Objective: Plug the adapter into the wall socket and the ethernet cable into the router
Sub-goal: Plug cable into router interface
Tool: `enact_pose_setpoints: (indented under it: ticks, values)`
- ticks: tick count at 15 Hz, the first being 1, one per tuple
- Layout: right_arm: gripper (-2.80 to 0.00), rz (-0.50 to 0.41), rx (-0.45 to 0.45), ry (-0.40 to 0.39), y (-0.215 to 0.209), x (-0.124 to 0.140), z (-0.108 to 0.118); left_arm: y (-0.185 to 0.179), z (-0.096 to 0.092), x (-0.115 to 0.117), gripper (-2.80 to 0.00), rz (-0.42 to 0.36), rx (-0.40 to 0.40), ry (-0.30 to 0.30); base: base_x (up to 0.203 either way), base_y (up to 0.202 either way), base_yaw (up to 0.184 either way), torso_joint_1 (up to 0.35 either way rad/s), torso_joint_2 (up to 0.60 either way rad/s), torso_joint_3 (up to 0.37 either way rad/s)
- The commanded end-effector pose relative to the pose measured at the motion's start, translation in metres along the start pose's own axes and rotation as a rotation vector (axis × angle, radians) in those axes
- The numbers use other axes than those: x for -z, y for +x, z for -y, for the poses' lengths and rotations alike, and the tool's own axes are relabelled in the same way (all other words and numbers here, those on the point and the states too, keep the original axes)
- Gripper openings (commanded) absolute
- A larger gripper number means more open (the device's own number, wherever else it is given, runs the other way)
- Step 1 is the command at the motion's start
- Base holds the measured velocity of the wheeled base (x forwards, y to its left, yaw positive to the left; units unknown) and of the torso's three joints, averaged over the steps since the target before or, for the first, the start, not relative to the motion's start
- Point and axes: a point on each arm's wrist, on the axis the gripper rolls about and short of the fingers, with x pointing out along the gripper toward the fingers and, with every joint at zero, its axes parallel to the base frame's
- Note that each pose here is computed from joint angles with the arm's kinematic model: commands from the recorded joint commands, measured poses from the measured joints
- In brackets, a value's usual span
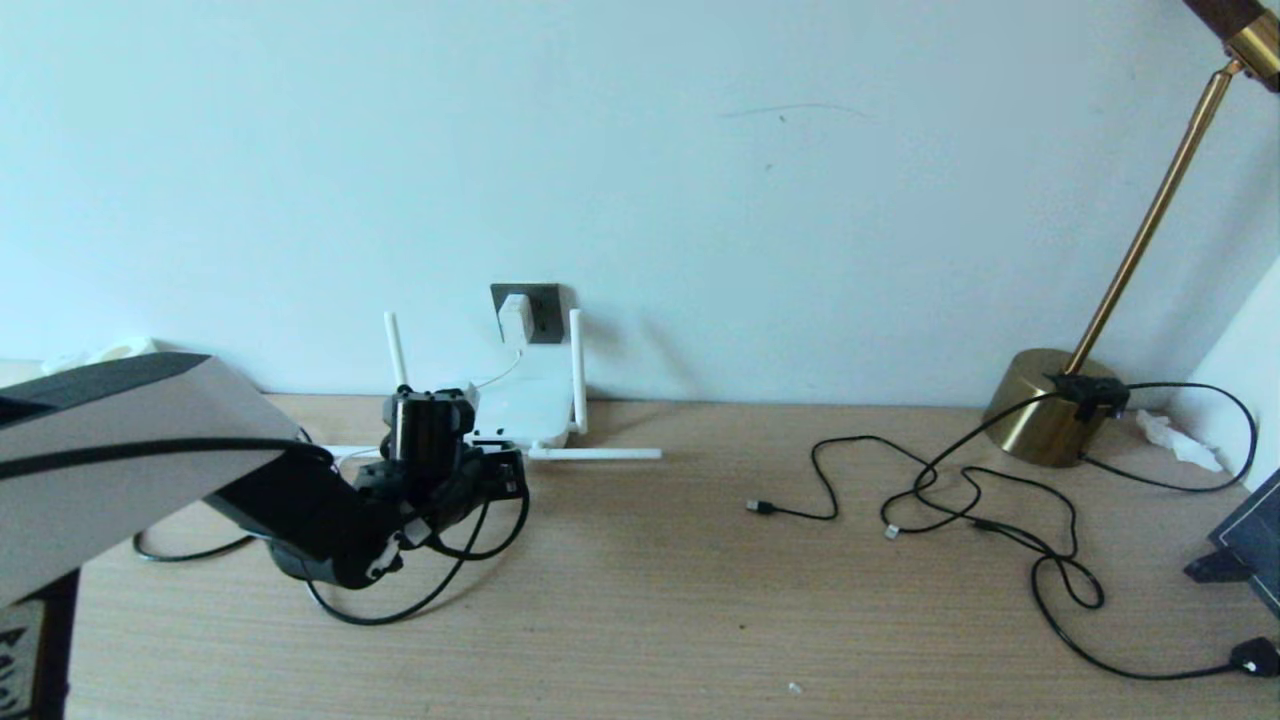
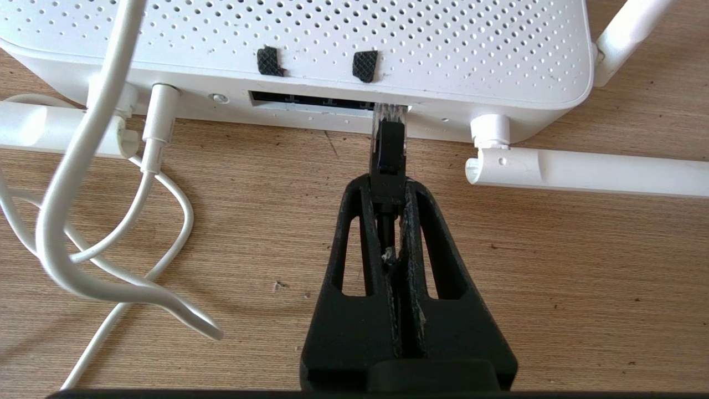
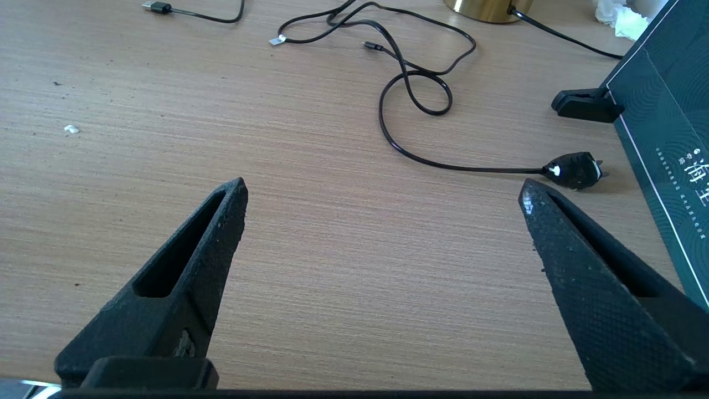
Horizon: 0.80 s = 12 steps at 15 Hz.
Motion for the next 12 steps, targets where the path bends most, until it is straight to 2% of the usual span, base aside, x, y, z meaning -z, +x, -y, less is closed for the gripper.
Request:
enact_pose_setpoints:
  ticks: [1,12]
  values:
    - [0.00,-0.002,-0.001,-0.001,0.0001,0.0001,0.0000,0.0002,-0.0001,-0.0001,-2.80,0.003,-0.001,-0.002,0.000,0.000,0.000,0.000,0.00,0.000]
    - [0.00,-0.002,-0.001,-0.001,0.0001,0.0001,0.0000,-0.0004,-0.0003,0.0005,-2.80,0.002,-0.002,-0.002,0.000,0.000,0.000,0.000,0.00,0.000]
